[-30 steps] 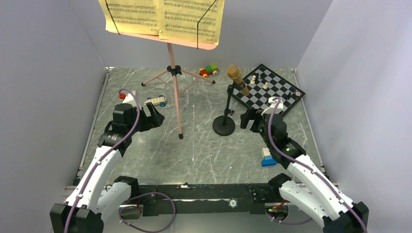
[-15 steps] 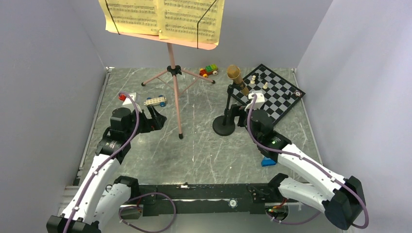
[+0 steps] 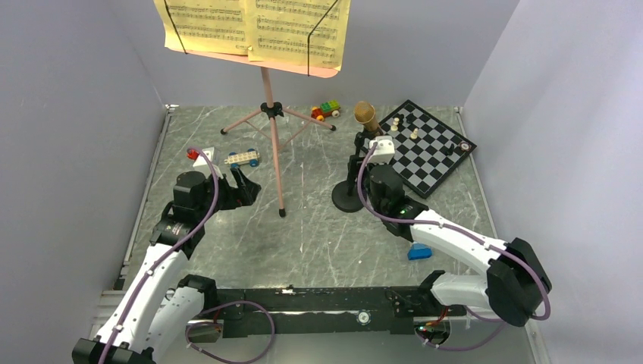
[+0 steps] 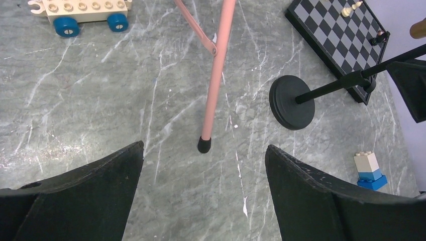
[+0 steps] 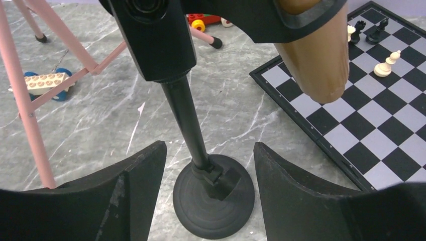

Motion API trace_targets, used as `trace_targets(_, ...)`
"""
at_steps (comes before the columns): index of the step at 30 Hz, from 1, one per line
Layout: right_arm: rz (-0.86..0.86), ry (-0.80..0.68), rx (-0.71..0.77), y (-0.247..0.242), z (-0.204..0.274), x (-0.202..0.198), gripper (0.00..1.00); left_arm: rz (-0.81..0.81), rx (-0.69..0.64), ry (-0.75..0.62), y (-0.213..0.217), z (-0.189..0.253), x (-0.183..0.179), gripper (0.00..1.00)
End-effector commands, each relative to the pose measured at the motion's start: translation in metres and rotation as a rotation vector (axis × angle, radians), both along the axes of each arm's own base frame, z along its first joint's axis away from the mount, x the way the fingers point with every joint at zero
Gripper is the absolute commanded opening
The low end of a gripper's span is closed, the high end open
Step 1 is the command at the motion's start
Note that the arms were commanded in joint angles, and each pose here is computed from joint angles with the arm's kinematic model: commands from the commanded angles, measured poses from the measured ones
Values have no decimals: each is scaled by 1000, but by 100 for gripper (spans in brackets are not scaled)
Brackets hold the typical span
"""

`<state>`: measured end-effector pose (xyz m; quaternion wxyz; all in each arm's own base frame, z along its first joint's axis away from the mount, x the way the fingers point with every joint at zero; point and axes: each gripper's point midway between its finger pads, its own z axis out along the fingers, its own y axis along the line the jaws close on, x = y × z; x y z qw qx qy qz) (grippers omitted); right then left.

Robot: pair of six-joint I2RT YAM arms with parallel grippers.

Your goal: Pack up the instrument practice props

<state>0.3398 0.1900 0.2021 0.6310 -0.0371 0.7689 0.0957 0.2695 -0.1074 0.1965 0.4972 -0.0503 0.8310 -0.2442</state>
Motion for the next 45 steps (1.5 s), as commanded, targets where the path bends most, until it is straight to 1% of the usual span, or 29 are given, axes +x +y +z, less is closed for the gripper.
trace_targets(1,-47,-94,72,6,36,18,67,-10,0,-56,-2,12,1,95)
trace_targets(8,-51,-85,52,11,28,28,55,-8,5,-57,-1,13,1,95)
trace_targets(15,-41,-69,35,14,20,30,38,-3,12,-49,0,13,1,93)
trace_targets(16,-36,-67,33,15,20,29,33,-1,13,-49,1,13,1,93)
trace_targets(18,-23,-64,31,16,19,28,27,0,15,-50,1,13,1,93)
trace_targets(19,-15,-64,31,16,19,26,23,2,16,-50,1,14,1,93)
trace_targets(21,-5,-60,24,17,20,25,5,2,16,-48,1,14,1,93)
trace_targets(22,-2,-57,22,17,20,25,0,3,16,-48,1,14,1,93)
trace_targets(27,32,-51,15,19,23,19,0,12,14,-56,3,16,0,92)
trace_targets(31,160,-76,19,35,36,4,0,22,14,-79,5,21,0,92)
trace_targets(37,337,-104,18,59,56,-32,0,43,1,-116,7,31,0,96)
trace_targets(41,443,-124,40,71,61,-59,0,4,-38,-174,-1,43,0,98)
trace_targets(45,564,-166,65,93,66,-87,0,-28,-85,-235,-8,54,0,99)
